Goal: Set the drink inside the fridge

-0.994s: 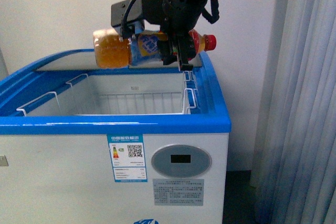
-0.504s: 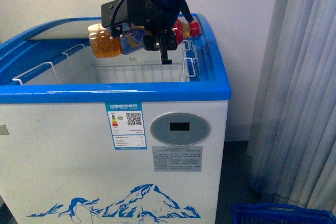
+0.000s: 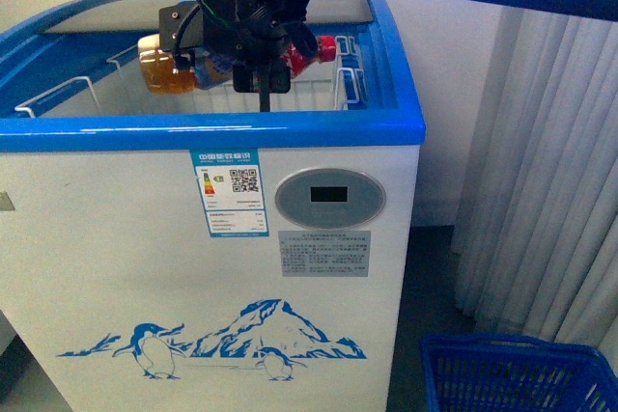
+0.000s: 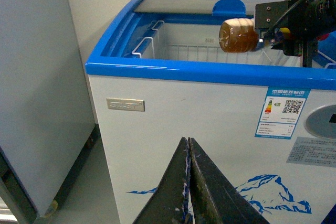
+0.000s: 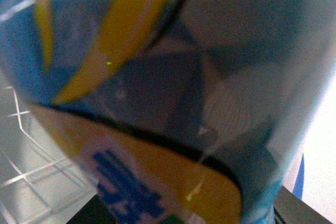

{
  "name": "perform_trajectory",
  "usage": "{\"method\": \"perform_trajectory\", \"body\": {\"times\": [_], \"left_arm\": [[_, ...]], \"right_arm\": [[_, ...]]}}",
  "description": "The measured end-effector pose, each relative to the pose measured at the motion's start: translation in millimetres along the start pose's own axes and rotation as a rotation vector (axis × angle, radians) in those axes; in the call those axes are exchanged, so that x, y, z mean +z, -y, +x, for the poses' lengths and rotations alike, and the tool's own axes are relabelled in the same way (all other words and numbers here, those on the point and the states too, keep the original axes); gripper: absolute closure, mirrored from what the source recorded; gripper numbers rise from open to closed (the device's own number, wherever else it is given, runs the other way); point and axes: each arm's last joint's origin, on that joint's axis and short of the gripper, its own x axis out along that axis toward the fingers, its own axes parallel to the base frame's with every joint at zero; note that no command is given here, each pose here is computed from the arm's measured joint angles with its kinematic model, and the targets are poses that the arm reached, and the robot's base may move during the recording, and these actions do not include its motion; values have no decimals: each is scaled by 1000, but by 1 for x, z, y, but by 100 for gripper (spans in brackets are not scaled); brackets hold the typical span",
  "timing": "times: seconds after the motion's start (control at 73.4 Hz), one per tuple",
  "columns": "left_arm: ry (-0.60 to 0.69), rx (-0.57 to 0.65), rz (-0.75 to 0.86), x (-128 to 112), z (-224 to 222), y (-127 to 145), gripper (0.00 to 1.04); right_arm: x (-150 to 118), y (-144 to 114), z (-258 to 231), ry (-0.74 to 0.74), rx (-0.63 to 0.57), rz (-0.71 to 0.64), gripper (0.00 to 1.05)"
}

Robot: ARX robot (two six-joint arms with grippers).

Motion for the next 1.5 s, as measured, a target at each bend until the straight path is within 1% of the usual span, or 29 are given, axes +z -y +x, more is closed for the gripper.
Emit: {"method": "perform_trajectory", "body": {"times": [0.177, 0.463, 0.545, 0.572, 0.586, 0.667, 0.681, 0.694, 0.776, 0.79, 0.803, 0.844, 0.885, 0.94, 0.98, 1.021, 1.117, 1.13, 1.144, 1.157, 1.171, 1.185, 1.198, 1.239, 1.266, 1.307, 1.375, 1.416, 1.498], "left_arm": [[-2, 0, 0, 0, -3, 0, 102], [-2, 0, 0, -1, -8, 0, 102], [-31, 0, 0, -5, -15, 0, 102], [-18, 0, 0, -4, -17, 0, 102], [-11, 0, 0, -3, -18, 0, 102], [-6, 0, 0, -3, -18, 0, 102], [-6, 0, 0, -3, -18, 0, 102], [-5, 0, 0, -3, -18, 0, 102], [-6, 0, 0, -3, -18, 0, 102], [-6, 0, 0, -3, -18, 0, 102], [-6, 0, 0, -3, -18, 0, 102], [-6, 0, 0, -3, -18, 0, 102], [-6, 0, 0, -3, -18, 0, 102], [-6, 0, 0, -3, -18, 0, 102], [-6, 0, 0, -3, -18, 0, 102], [-6, 0, 0, -3, -18, 0, 102], [-6, 0, 0, -3, -18, 0, 102], [-6, 0, 0, -3, -18, 0, 102], [-6, 0, 0, -3, -18, 0, 102], [-6, 0, 0, -3, -18, 0, 102], [-6, 0, 0, -3, -18, 0, 102], [-6, 0, 0, -3, -18, 0, 102], [-6, 0, 0, -3, -18, 0, 102], [-7, 0, 0, -3, -18, 0, 102], [-7, 0, 0, -3, -18, 0, 102], [-7, 0, 0, -3, -18, 0, 102], [-7, -1, 0, -3, -18, 0, 102], [-7, 0, 0, -3, -18, 0, 102], [-7, 0, 0, -3, -18, 0, 102]], "right_arm": [[0, -7, 10, -10, -43, 4, 65], [1, -8, 11, 0, -44, -3, 65], [1, -8, 11, 3, -41, -4, 65], [1, -8, 11, 1, -42, -3, 58], [1, -8, 11, 2, -43, -2, 52], [2, -7, 11, 15, -49, 0, 34], [2, -7, 11, 26, -52, 0, 28], [2, -7, 11, 26, -52, 0, 28], [2, -5, 11, 37, -69, 24, 12], [2, -5, 11, 37, -69, 24, 12], [2, -4, 11, 41, -72, 48, 7], [2, -3, 11, 46, -78, 50, 4], [0, -2, 11, 47, -86, 112, 2], [-1, -1, 11, 46, -91, 130, 6], [-5, 4, 9, 34, -99, 185, 15], [-16, 17, 3, 10, -119, 290, 6], [-49, 54, -26, -39, -229, 572, 8], [-59, 62, -37, -57, -253, 660, 8], [-64, 66, -43, -71, -261, 680, 8], [-75, 73, -57, -90, -279, 768, 8], [-80, 77, -64, -100, -285, 787, 8], [-91, 83, -80, -112, -297, 872, 8], [-96, 85, -89, -120, -298, 889, 8], [-123, 95, -138, -150, -317, 1078, 8], [-133, 97, -159, -170, -328, 1141, 8], [-155, 91, -209, -211, -337, 1279, 8], [-172, 68, -272, -247, -331, 1442, 8], [-180, 44, -306, -266, -288, 1536, 8], [-184, -4, -357, -316, -222, 1649, 8]]}}
